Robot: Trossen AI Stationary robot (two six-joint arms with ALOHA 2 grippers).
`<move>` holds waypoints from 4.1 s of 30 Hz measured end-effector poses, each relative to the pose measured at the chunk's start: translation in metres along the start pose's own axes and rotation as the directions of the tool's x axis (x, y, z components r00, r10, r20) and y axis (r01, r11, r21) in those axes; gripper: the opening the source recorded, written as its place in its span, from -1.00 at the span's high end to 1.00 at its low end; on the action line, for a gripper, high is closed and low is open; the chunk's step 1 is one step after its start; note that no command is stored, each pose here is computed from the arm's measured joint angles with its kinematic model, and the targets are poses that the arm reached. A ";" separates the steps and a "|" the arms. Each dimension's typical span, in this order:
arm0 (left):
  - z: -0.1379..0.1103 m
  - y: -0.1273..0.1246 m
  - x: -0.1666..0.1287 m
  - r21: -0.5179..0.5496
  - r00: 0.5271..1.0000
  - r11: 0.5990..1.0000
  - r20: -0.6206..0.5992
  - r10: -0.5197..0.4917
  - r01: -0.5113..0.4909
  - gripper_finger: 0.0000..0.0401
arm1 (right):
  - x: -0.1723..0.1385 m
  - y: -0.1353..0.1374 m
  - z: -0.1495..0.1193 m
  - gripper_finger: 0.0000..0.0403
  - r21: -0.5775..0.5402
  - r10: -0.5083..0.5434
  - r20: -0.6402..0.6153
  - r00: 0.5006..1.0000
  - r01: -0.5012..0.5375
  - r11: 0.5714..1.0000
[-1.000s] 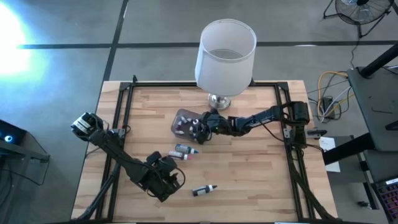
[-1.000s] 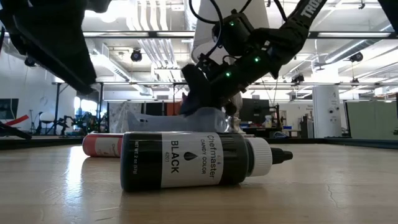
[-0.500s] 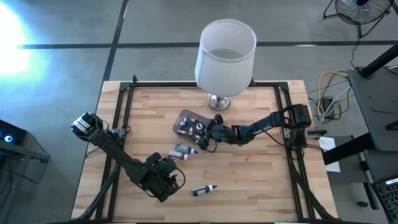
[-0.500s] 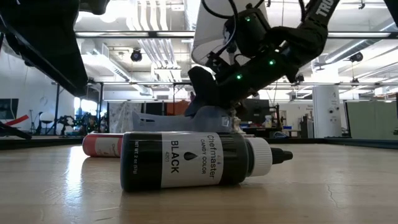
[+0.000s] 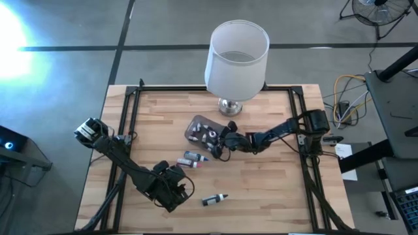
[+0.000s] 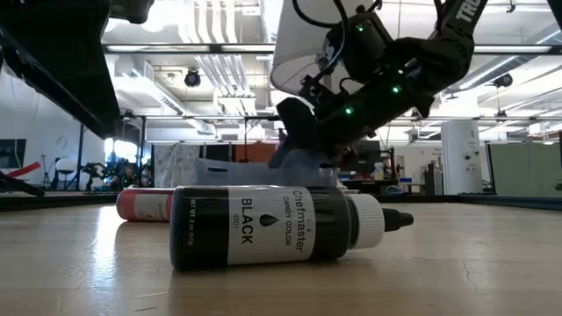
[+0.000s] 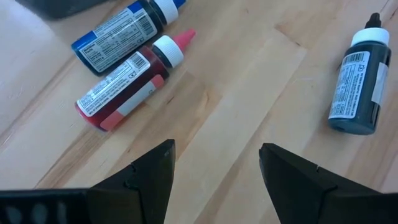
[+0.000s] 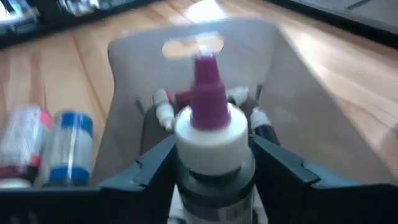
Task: Pick & Place food coloring
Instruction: Put the large violet food coloring into the black bin, then put the large black food coloring into the black bin
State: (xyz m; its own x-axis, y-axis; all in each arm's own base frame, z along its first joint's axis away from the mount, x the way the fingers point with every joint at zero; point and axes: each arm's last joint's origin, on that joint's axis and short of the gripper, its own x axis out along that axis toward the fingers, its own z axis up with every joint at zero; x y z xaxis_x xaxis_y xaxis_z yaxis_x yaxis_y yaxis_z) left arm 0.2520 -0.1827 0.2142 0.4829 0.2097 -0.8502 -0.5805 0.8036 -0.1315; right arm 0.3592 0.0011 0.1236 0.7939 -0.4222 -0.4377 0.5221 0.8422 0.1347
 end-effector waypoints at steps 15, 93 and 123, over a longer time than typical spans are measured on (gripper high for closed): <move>0.003 0.001 0.001 -0.005 1.000 1.000 0.017 0.011 -0.011 -0.05 | -0.025 0.001 0.022 -0.34 -0.098 0.012 0.002 1.000 -0.011 0.995; -0.062 -0.093 0.058 -0.126 0.968 0.960 0.028 -0.248 0.250 -0.05 | -0.102 0.129 -0.016 0.81 -0.490 0.286 -0.541 0.791 -0.573 0.657; -0.030 -0.051 0.046 -0.060 0.997 0.997 0.054 0.056 -0.052 -0.05 | -0.063 0.123 -0.036 -0.58 -0.162 0.295 -0.502 0.813 -0.424 0.891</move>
State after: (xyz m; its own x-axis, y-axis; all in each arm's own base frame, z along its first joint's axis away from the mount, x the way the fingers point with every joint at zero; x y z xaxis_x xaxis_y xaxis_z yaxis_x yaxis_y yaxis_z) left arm 0.2844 -0.2307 0.1668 0.4847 0.2841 -0.8273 -0.6434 0.7565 -0.1172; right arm 0.3618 0.1435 0.1357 0.6428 0.0741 -0.7625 0.0778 0.9839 0.1612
